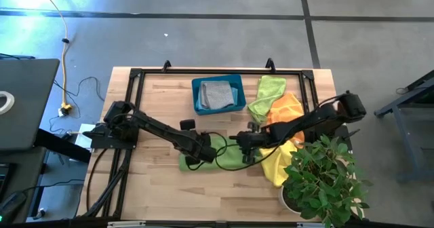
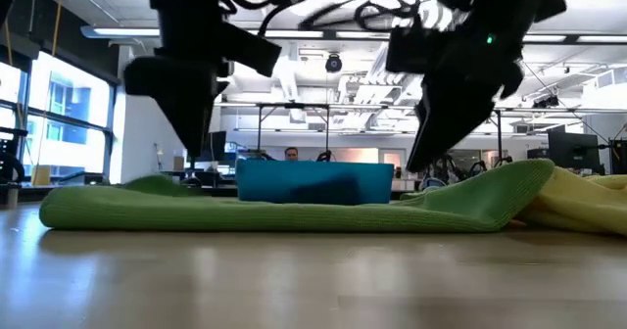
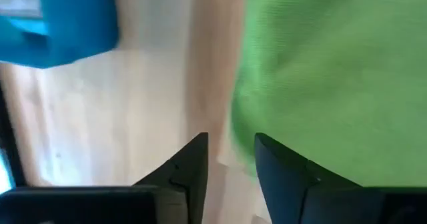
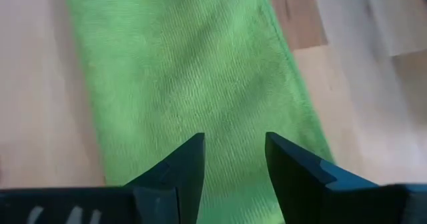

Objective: Fold microfiber towels
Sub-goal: Fold the bottom left green microfiber cloth

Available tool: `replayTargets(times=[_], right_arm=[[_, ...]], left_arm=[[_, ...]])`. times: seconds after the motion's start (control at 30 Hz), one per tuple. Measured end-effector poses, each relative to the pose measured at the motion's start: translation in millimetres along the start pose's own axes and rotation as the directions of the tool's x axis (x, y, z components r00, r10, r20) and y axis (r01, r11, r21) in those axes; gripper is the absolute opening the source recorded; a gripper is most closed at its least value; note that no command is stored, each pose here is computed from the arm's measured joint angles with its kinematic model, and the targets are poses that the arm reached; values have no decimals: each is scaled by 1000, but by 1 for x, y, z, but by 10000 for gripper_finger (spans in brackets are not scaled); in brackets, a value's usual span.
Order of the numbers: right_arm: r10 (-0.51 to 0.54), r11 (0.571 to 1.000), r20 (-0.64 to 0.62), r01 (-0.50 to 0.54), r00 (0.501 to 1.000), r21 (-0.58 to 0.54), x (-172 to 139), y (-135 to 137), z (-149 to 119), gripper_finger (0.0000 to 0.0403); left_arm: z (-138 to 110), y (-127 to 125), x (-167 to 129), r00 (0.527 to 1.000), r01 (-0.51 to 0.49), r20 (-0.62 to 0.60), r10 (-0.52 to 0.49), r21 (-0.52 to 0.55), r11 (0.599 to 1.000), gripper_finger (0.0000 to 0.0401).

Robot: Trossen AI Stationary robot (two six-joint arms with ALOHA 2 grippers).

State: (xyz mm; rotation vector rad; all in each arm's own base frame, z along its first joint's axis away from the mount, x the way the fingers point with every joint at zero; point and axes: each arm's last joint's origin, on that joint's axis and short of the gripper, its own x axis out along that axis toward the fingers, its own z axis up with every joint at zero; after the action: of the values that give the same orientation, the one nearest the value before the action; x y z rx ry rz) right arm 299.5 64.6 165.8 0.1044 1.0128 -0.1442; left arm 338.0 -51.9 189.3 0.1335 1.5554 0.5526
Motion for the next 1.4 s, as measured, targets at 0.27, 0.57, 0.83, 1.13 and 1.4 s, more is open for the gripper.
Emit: replayTargets(times=[0.27, 0.57, 0.83, 1.13, 1.4], right_arm=[[-21, 999, -56, 19, 998, -28, 39, 4, -10, 149], [18, 963, 75, 3, 997, -269, 48, 10, 1, 149], [29, 932, 134, 22, 991, -362, 43, 11, 7, 149], [-4, 964, 39, 14, 999, -265, 24, 5, 1, 149], [-15, 985, 8, 16, 1000, -174, 17, 2, -1, 149]], left_arm=[[-6, -19, -9, 998, 2, 63, -10, 132, 991, 115], [-4, -38, 4, 969, 203, 102, -225, 186, 961, 115], [-22, -44, 30, 963, 267, -3, -268, 111, 957, 115], [-38, -44, 45, 961, 271, -73, -268, 41, 962, 115], [-43, -51, 42, 948, 304, -112, -297, 53, 951, 115]])
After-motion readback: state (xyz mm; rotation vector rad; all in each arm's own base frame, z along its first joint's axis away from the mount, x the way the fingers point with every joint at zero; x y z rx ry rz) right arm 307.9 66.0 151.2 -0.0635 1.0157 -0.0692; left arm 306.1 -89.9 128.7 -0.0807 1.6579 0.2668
